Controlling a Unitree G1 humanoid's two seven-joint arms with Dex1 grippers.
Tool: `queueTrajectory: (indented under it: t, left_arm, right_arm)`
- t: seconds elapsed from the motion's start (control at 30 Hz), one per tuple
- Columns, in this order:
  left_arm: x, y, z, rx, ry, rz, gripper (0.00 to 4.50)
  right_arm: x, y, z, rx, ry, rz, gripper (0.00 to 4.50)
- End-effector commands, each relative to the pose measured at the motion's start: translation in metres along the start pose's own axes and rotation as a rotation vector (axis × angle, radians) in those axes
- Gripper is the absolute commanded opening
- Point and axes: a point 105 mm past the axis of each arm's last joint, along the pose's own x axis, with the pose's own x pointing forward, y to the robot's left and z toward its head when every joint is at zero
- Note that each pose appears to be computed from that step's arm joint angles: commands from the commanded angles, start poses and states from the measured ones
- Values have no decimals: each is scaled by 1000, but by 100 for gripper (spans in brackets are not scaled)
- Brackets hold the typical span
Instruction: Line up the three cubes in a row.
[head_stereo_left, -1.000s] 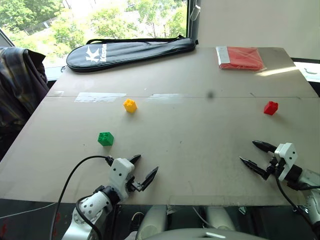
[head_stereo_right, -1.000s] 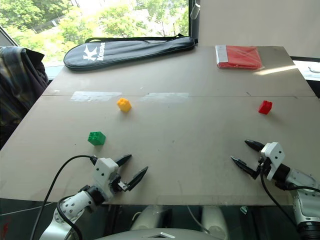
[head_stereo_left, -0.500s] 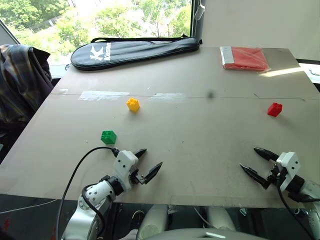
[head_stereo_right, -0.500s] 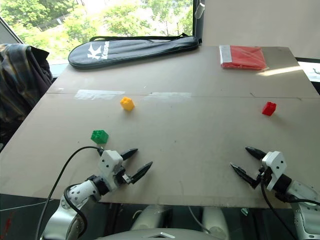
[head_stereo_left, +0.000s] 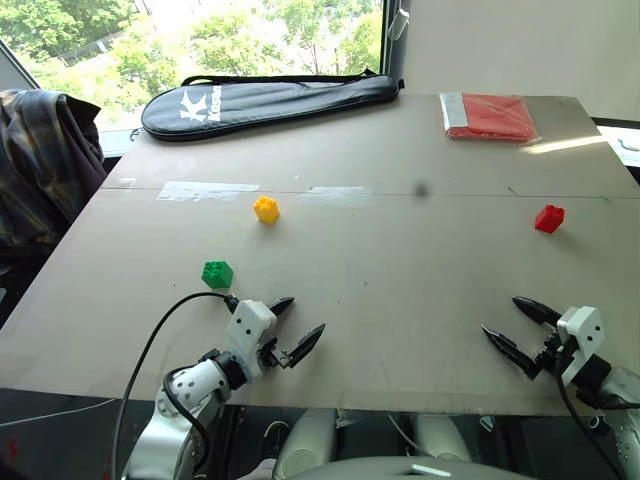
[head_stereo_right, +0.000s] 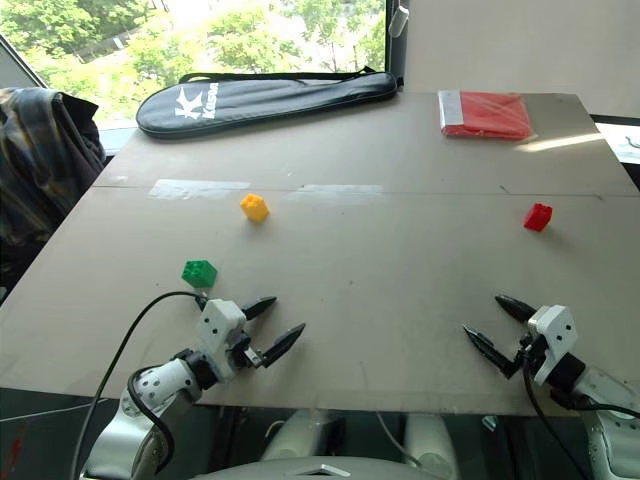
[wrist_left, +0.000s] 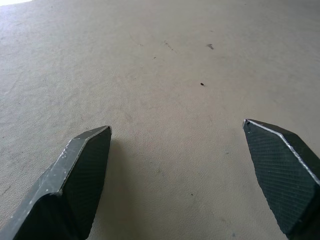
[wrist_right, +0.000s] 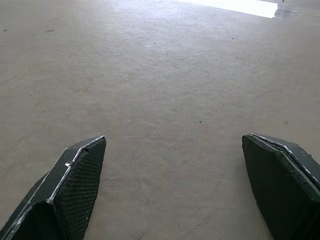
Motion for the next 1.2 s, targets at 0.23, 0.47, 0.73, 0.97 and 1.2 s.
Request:
queueTrajectory:
  t: [0.23, 0.47, 0.73, 0.97, 1.2]
  left_arm:
    - [7, -8, 41, 69, -5, -226, 432]
    - [19, -4, 114, 213, -76, -415, 432]
    - [24, -7, 151, 297, -92, -487, 432]
    - [24, -6, 157, 307, -93, -472, 450]
    - [25, -5, 159, 303, -105, -463, 450]
  right_arm:
    - [12, -71, 33, -11, -28, -433, 450]
    - [51, -124, 57, 85, -44, -694, 450]
    - [81, -153, 68, 124, -86, -810, 450]
    - [87, -158, 70, 125, -123, -831, 273]
    - [92, -158, 74, 100, -144, -792, 124]
